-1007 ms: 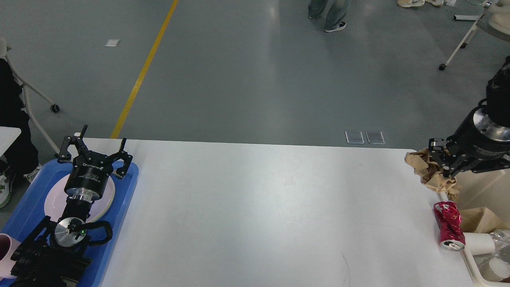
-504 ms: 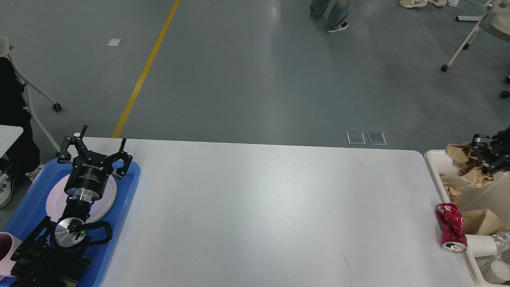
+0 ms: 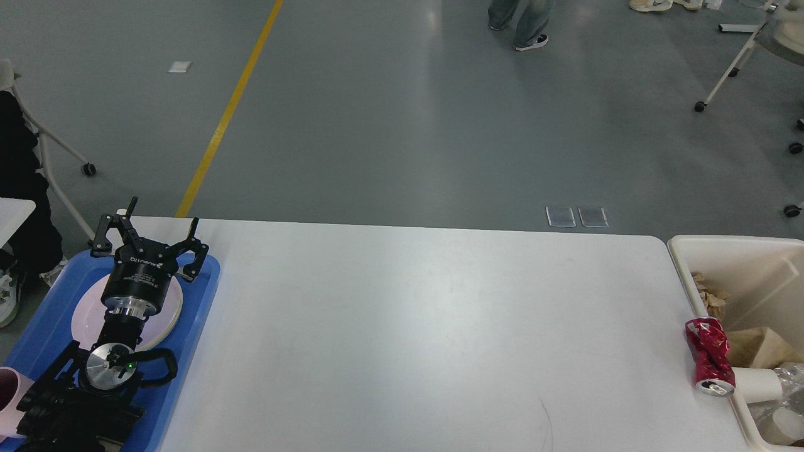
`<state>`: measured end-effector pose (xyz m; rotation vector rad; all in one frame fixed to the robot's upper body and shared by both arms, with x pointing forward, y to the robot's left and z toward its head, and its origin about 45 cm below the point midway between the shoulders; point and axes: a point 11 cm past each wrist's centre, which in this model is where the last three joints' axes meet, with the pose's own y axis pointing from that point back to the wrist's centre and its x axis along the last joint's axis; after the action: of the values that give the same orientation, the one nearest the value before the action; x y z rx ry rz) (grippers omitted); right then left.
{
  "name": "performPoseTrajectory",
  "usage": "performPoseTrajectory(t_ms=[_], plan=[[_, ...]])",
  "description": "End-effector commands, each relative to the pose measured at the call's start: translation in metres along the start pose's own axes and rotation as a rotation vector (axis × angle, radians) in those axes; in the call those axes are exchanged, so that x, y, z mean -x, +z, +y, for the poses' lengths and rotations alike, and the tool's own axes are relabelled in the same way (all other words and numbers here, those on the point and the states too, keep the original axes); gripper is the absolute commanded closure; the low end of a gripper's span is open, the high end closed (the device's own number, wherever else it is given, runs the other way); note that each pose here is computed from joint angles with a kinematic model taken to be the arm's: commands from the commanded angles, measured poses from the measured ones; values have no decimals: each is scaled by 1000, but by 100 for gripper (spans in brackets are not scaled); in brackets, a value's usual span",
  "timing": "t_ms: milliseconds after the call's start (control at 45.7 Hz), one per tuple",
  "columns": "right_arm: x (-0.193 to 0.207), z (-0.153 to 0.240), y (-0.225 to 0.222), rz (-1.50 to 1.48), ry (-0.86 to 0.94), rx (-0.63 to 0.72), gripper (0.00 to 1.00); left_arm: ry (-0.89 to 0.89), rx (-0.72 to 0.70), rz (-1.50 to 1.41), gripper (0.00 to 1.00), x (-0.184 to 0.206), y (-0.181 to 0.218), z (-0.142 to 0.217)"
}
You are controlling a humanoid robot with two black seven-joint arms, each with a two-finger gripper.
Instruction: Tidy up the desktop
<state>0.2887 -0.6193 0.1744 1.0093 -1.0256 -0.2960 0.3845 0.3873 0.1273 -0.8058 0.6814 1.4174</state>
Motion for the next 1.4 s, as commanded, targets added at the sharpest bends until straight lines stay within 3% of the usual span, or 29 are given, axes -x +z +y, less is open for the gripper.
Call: performPoseTrajectory(t_ms=[0,131,416,898,919,941,1007,1029,1051,1379], plan=[[35,-36,10,-6,27,23,100,0,1,1,4,0,0,0],[61,-52,-5,14,98,5,100,2,1,0,4,0,0,0],[135,-77,11,9,95,40,100,1,0,-1,4,0,0,0],[151,-82,24,-18,105,73,100,1,0,-1,4,0,0,0],[151,-82,24,-17,106,73,98,0,0,1,4,0,0,0],[150,-82,24,-16,111,73,82,2,1,0,4,0,0,0],[147,-81,22,-20,132,66,22,1,0,-1,4,0,0,0],[146,-81,22,-22,142,63,9,2,0,0,4,0,0,0],[145,-81,21,-24,153,62,3,1,0,-1,4,0,0,0],[135,-77,6,-37,188,31,0,0,1,0,4,0,0,-1]])
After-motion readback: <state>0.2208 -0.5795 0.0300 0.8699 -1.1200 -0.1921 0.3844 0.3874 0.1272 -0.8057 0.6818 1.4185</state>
